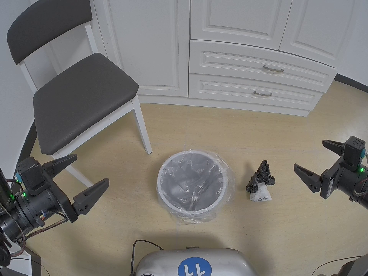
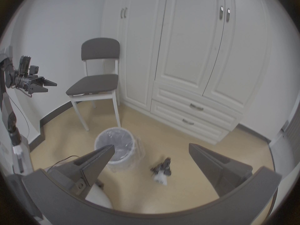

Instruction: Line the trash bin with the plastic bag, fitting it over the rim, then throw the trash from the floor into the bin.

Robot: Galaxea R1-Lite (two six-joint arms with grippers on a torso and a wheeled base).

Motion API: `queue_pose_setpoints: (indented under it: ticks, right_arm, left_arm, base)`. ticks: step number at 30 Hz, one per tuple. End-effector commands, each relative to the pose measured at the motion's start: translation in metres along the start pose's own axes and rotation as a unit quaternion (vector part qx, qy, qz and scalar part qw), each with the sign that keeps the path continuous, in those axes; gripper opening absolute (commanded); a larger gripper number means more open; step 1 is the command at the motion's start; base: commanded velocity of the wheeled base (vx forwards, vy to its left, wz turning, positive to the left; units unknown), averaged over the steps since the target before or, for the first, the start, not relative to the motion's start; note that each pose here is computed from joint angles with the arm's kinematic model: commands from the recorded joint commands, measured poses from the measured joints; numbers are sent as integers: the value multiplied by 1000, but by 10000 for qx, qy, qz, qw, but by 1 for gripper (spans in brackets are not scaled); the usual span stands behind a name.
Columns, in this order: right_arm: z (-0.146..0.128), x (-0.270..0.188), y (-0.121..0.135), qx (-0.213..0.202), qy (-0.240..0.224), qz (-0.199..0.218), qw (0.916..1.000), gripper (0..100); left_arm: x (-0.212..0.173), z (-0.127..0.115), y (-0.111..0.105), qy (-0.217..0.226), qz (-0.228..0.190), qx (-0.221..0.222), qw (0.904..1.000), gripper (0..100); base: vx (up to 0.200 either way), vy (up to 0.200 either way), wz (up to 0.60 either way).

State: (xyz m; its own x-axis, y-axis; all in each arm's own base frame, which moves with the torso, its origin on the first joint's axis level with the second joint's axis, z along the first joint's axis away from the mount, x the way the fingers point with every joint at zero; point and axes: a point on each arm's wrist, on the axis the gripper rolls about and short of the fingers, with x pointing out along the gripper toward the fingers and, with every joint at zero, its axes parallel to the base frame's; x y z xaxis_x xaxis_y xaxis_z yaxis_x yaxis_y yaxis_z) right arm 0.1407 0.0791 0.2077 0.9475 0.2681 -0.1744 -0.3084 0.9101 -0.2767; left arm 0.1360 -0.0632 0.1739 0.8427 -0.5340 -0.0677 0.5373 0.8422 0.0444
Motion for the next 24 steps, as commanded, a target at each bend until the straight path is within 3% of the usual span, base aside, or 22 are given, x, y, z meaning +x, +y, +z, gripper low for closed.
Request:
queue_pose_setpoints:
  ticks: [1,5,9,15,23,24]
  right_arm:
    - [58,-33,-20,1414,718,143,9872,100]
    - [64,-29,-26,1841,1007,-30,9777,100]
    - [57,-14,-35,1869,1282,-309,9735,100]
    - [35,42,-59,2025,1979,-414,9582,100]
    - [-18,124,-74,2230,2718,-624,9341,100]
    - [-38,146,-74,2250,2963,-651,9259,100]
  left_arm:
    - [-3,32,-3,163,320,-371,9987,100]
    - [-12,46,-8,315,320,-669,9967,100]
    - [-18,46,-8,506,331,-667,9959,100]
    - [-16,43,-8,622,339,-647,9954,100]
    - [-17,44,-8,567,490,-621,9953,100]
    - [-18,45,-7,545,610,-568,9950,100]
  base:
    - [0,0,0]
    - [0,0,0]
    - [0,0,0]
    - [0,0,0]
    - [0,0,0]
    - [0,0,0]
